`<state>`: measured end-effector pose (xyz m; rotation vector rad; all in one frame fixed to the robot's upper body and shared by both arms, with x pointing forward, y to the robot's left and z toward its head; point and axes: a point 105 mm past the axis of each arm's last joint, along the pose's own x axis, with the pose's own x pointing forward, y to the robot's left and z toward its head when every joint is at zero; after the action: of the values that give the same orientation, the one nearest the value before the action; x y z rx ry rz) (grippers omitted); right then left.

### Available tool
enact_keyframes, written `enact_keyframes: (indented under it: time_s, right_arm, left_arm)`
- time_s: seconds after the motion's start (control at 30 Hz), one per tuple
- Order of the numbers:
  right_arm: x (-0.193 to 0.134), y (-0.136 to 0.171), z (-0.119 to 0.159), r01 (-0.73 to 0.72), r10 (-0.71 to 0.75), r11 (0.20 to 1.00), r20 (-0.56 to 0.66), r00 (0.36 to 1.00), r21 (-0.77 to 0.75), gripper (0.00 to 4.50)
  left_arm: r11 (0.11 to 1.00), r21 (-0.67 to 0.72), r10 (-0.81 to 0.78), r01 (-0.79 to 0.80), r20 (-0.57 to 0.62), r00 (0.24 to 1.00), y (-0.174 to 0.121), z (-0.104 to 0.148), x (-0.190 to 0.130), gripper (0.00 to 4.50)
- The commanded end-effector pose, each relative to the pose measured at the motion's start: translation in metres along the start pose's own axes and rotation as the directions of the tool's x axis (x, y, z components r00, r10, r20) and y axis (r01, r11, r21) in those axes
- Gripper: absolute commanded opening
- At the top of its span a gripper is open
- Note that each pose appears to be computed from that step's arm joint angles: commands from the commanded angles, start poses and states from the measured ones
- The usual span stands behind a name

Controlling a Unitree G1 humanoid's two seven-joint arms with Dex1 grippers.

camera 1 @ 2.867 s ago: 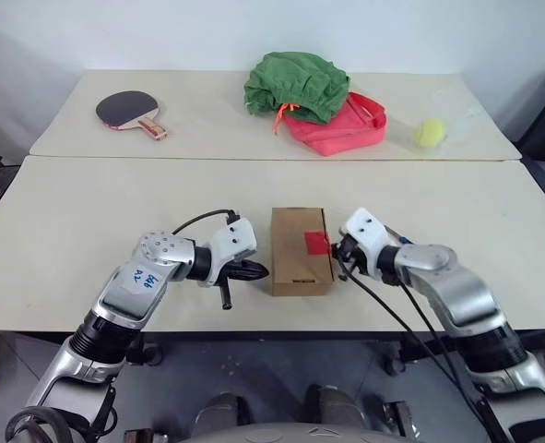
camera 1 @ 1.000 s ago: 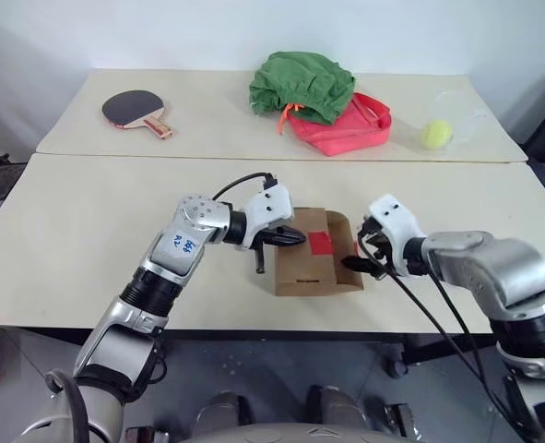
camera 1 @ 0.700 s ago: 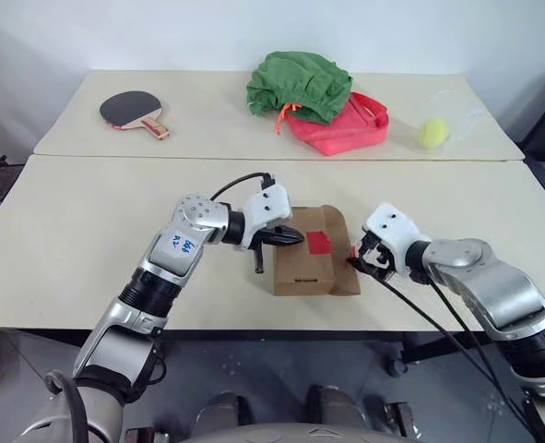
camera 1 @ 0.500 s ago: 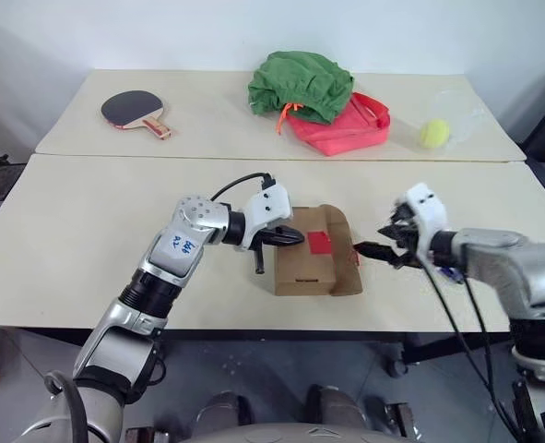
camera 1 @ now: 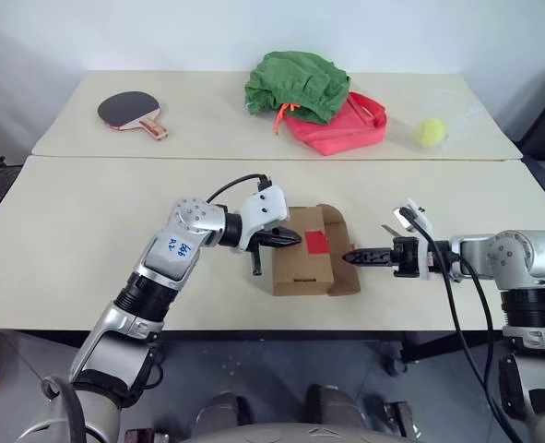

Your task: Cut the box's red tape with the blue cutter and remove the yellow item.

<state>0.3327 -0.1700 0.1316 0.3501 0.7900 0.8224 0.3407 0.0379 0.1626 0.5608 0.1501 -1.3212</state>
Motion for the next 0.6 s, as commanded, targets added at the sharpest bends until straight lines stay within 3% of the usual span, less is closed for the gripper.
enact_keyframes:
  time_s: [0.03,0.1,0.3,0.6]
  right_arm:
    - [0.011,-0.004,-0.004,-0.009,0.01,1.0,-0.026,1.0,0.015,3.8]
    - [0.013,-0.008,-0.003,-0.001,0.002,1.0,-0.027,1.0,0.023,3.33]
    - [0.026,-0.002,-0.003,-0.06,0.062,0.997,-0.058,0.996,0.045,1.26]
    - [0.043,0.0,-0.01,-0.067,0.075,0.996,-0.148,0.986,0.059,1.26]
  left_arm:
    - [0.999,-0.037,-0.022,0.021,-0.049,0.999,-0.007,-0.015,0.001,0.0]
    - [0.999,-0.037,-0.02,0.018,-0.051,0.999,-0.008,-0.015,0.0,0.0]
    - [0.999,-0.041,-0.009,0.007,-0.056,0.998,-0.007,-0.015,-0.003,0.0]
    - [0.999,-0.047,-0.002,-0.001,-0.056,0.998,-0.006,-0.015,-0.003,0.0]
